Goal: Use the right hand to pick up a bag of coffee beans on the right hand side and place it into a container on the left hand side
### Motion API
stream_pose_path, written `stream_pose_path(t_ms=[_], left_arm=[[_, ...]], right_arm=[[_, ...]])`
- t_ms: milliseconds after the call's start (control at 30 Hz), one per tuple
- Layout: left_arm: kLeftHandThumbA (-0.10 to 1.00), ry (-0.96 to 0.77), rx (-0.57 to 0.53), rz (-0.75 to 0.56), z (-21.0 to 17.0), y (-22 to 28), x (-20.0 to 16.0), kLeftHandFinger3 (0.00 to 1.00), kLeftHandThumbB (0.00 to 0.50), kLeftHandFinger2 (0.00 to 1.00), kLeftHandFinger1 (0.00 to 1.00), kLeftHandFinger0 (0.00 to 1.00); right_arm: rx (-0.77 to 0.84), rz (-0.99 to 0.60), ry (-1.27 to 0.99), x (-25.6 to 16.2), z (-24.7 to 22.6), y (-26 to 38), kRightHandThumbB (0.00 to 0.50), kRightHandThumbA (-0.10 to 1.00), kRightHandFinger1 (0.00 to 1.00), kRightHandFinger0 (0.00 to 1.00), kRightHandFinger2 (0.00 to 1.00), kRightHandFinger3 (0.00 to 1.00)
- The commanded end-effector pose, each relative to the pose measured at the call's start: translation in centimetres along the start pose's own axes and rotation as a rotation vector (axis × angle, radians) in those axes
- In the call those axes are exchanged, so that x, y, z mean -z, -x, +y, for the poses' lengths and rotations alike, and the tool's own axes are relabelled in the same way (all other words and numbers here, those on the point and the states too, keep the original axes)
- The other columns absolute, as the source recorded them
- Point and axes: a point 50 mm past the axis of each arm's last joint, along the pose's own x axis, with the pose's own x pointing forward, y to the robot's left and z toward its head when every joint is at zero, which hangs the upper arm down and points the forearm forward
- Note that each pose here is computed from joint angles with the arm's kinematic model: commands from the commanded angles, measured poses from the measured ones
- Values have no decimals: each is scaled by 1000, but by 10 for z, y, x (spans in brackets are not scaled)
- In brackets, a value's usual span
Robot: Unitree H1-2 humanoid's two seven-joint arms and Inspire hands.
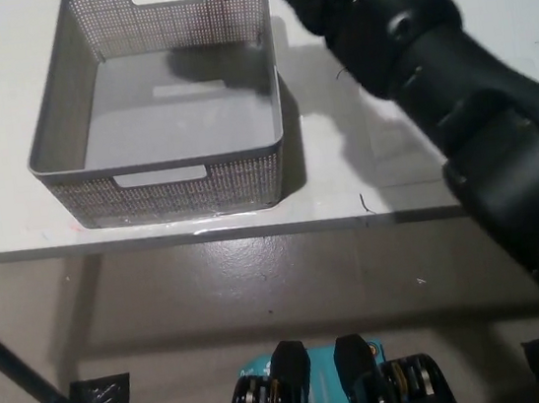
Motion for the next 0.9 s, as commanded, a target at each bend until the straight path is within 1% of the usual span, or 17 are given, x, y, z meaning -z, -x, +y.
stream_pose_path(t_ms=[0,67,167,200,233,267,300,367,400,433,467,500,533,567,600,633,867], left_arm=[[1000,-35,30,-35,3,-3,-11,1000,191,1000,1000,1000],[1000,-28,32,-29,2,-3,-11,1000,218,1000,1000,1000],[1000,-41,32,-37,2,-2,-12,1000,211,1000,1000,1000],[1000,-43,31,-39,1,-2,-11,1000,211,1000,1000,1000],[1000,-40,32,-35,2,-3,-12,1000,218,1000,1000,1000],[1000,-41,33,-32,2,-3,-13,1000,225,1000,1000,1000],[1000,-45,34,-33,2,-4,-14,1000,218,1000,1000,1000],[1000,-40,36,-36,3,-6,-15,1000,211,1000,1000,1000],[1000,-39,40,-39,3,-6,-15,1000,207,1000,1000,1000],[1000,-43,43,-42,3,-7,-15,1000,207,1000,1000,1000],[1000,-45,44,-44,3,-7,-16,1000,208,1000,1000,1000],[1000,-44,45,-44,3,-7,-16,1000,208,1000,1000,1000],[1000,-44,45,-45,3,-7,-16,1000,204,1000,1000,1000],[1000,-44,45,-45,3,-7,-16,1000,204,1000,1000,1000],[1000,-43,43,-43,2,-8,-16,1000,210,1000,1000,1000],[1000,-44,43,-44,2,-8,-16,1000,210,1000,1000,1000],[1000,-43,51,-48,2,-10,-18,1000,224,1000,1000,1000]], right_arm=[[149,-74,-23,-34,-48,-21,238,-100,15,0,314,293],[140,-67,-61,-34,-38,-19,235,-100,0,0,300,229],[115,-47,-45,-33,-25,-16,262,-100,99,60,588,435],[105,-41,-38,-33,-22,-15,265,-100,101,97,525,387],[104,-38,-42,-32,-20,-14,260,-100,18,7,366,243],[97,-29,-41,-30,-18,-13,264,-100,43,12,401,311],[94,-25,-38,-27,-16,-12,279,-100,6,0,294,353],[88,-14,-32,-22,-15,-11,363,-100,135,95,359,421],[80,-6,-30,-19,-14,-10,346,-100,176,150,361,463],[79,-3,-29,-16,-14,-9,333,-100,41,11,224,409],[83,7,-33,-12,-11,-7,257,-100,2,0,91,344],[90,16,-36,-10,-10,-6,230,-100,0,0,117,336],[81,36,-16,-8,-10,-6,227,-17,155,72,343,475],[54,55,2,-7,-10,-7,310,447,644,434,859,1000],[2,75,1,-5,-11,-8,441,691,1000,850,1000,1000],[-54,90,-63,-3,-12,-8,476,746,1000,1000,1000,1000],[-78,83,-47,2,-19,-9,465,996,1000,1000,1000,1000]])
